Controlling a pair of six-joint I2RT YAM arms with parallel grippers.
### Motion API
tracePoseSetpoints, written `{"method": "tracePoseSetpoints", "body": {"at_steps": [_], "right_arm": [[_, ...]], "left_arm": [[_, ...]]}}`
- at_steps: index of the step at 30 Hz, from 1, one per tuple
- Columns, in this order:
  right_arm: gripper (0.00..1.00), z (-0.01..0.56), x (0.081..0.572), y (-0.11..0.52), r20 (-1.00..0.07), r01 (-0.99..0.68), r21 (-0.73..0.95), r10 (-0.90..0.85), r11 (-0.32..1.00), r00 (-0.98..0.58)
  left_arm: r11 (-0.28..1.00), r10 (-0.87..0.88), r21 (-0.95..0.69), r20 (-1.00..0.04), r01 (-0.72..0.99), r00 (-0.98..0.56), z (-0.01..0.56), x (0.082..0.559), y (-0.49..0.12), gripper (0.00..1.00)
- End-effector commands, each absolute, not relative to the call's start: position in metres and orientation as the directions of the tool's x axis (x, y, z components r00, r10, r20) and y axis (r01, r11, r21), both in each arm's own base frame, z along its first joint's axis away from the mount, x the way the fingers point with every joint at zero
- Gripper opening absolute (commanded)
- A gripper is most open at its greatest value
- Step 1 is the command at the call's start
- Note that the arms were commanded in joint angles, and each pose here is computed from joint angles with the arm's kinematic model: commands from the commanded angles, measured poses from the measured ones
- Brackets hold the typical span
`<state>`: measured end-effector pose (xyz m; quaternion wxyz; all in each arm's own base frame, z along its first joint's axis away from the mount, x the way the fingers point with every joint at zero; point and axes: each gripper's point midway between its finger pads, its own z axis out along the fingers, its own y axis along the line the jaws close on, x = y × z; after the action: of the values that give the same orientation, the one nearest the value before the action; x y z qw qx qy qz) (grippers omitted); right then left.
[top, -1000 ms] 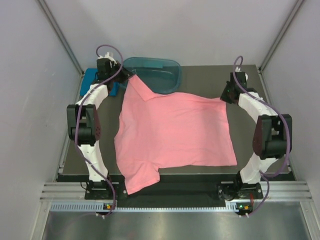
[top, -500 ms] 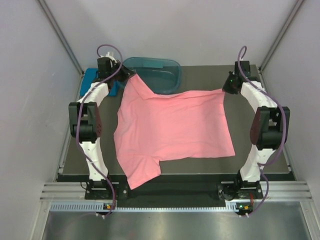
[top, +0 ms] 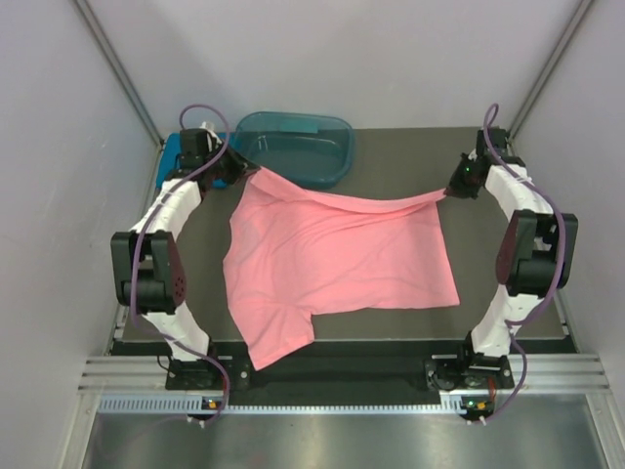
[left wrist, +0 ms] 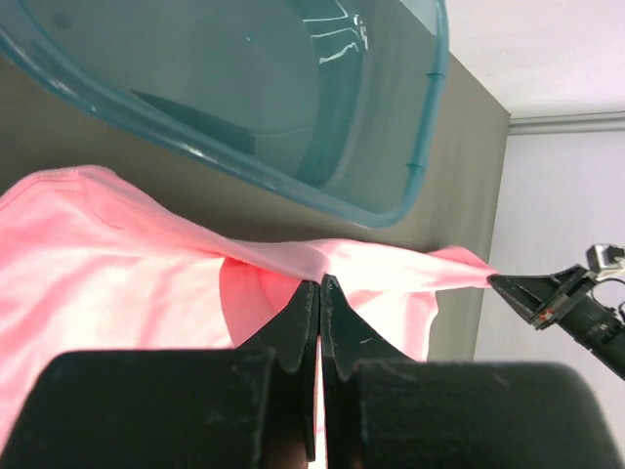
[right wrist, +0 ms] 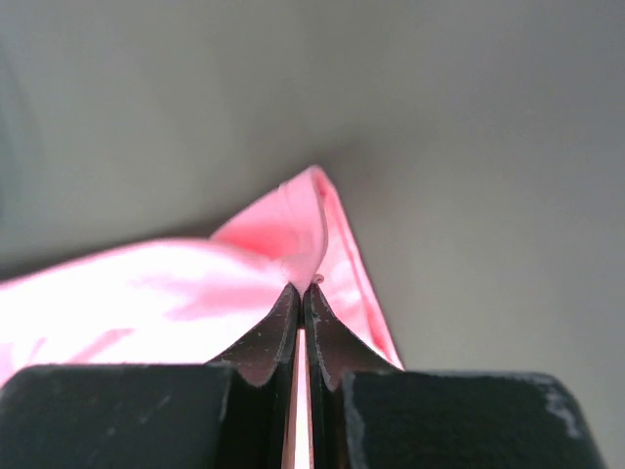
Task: Fold and stack the t-shirts
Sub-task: Fold the tshirt
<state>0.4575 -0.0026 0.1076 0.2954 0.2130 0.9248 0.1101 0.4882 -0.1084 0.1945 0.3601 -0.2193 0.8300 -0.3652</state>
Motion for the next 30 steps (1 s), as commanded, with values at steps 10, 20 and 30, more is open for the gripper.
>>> {"method": "tracePoseSetpoints", "body": {"at_steps": [10, 20, 30], "right_arm": [[0.00, 0.134, 0.435, 0.017, -0.469, 0.227, 0.376, 0.396, 0.898, -0.790], [0.00, 0.131, 0.431, 0.021, -0.444, 0.207, 0.385, 0.377, 0.899, -0.813], [0.00, 0.110, 0.418, 0.014, -0.383, 0.252, 0.336, 0.376, 0.908, -0.844]], "left_arm": [[0.651, -0.660, -0.736, -0.429, -0.184, -0.617, 0.218, 0.422, -0.081, 0.00], [0.657, -0.688, -0.710, -0.427, -0.254, -0.587, 0.209, 0.392, -0.065, 0.00], [0.639, -0.713, -0.699, -0.380, -0.322, -0.589, 0.190, 0.367, -0.058, 0.00]]}}
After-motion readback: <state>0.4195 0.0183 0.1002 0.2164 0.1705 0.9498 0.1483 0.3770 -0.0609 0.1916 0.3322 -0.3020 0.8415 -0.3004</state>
